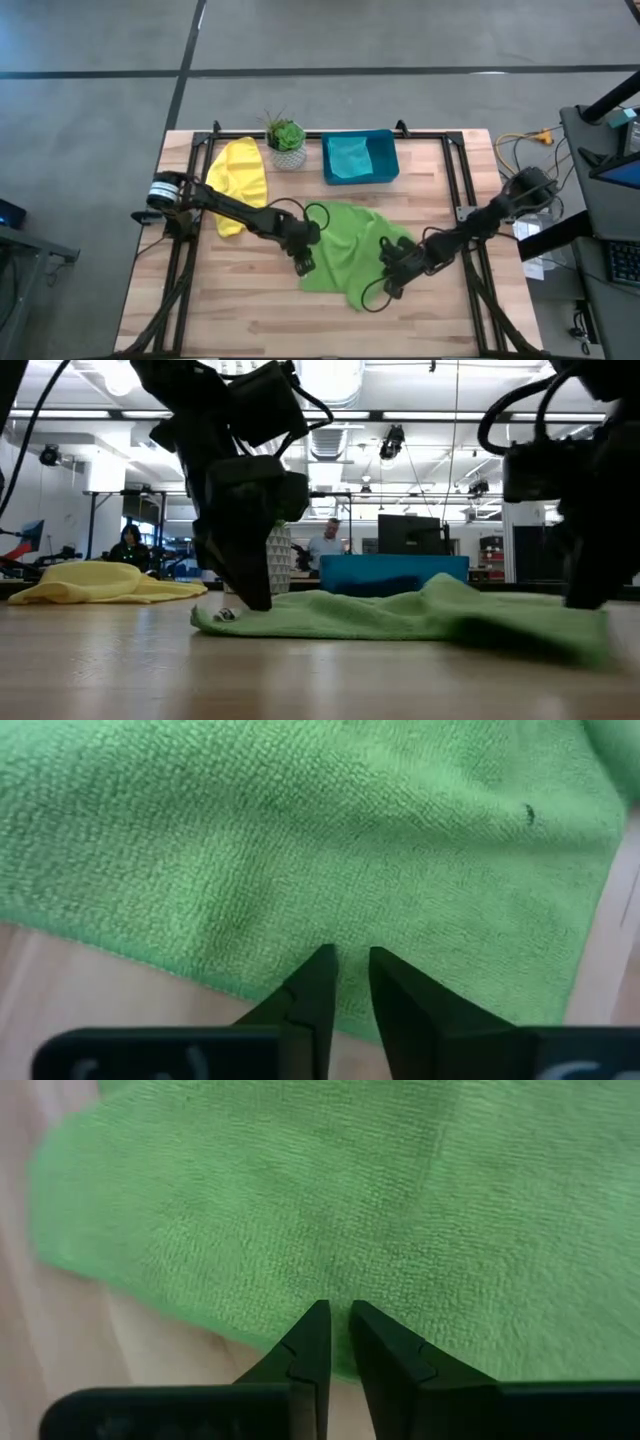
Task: Fold microfiber towels
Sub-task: Fold the green microfiber towel on top of the light blue microfiber towel into the dark blue bin
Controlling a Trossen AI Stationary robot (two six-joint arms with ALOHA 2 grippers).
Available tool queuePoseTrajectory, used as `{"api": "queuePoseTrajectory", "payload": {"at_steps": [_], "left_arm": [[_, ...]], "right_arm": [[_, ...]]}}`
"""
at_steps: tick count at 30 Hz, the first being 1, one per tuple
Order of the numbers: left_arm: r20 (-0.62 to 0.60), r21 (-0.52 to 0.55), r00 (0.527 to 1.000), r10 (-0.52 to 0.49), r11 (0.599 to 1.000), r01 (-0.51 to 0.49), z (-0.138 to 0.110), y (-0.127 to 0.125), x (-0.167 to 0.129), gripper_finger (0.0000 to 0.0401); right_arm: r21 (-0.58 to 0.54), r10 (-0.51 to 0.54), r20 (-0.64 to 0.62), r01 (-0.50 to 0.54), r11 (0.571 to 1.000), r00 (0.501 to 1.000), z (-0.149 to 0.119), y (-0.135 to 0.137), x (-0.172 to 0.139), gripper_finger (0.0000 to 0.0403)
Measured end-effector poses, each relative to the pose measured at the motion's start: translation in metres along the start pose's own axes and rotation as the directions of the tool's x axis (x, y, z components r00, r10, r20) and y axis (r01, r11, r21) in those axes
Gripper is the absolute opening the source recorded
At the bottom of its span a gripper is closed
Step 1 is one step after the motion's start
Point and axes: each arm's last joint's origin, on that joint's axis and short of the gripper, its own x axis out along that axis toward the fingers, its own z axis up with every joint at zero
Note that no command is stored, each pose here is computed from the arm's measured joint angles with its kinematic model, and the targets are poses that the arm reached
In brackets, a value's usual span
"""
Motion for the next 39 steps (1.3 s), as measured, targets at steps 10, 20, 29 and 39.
{"api": "queuePoseTrajectory", "payload": {"at_steps": [10, 20, 29, 39], "left_arm": [[-0.093, 0.042, 0.995, 0.034, 0.999, -0.031, -0.01, 0.003, -0.015, 0.0024], [-0.058, 0.076, 0.998, 0.015, 0.997, -0.011, -0.01, -0.002, -0.032, 0.0024], [-0.096, 0.082, 0.995, 0.027, 0.996, -0.019, -0.016, -0.002, -0.016, 0.0024], [-0.271, 0.017, 0.962, 0.003, 1.0, 0.002, -0.057, 0.016, -0.005, 0.0024]], "right_arm": [[-0.046, -0.073, -0.049, 0.07, 0.996, 0.996, -0.001, -0.017, -0.05, 0.0042], [-0.063, 0.068, 0.071, -0.064, 0.996, 0.995, 0.006, -0.009, -0.052, 0.0043], [-0.065, -0.028, -0.093, 0.022, 0.998, 0.995, -0.002, -0.009, 0.001, 0.0042], [-0.039, -0.101, -0.18, 0.095, 0.995, 0.979, -0.008, -0.021, -0.016, 0.0011]]}}
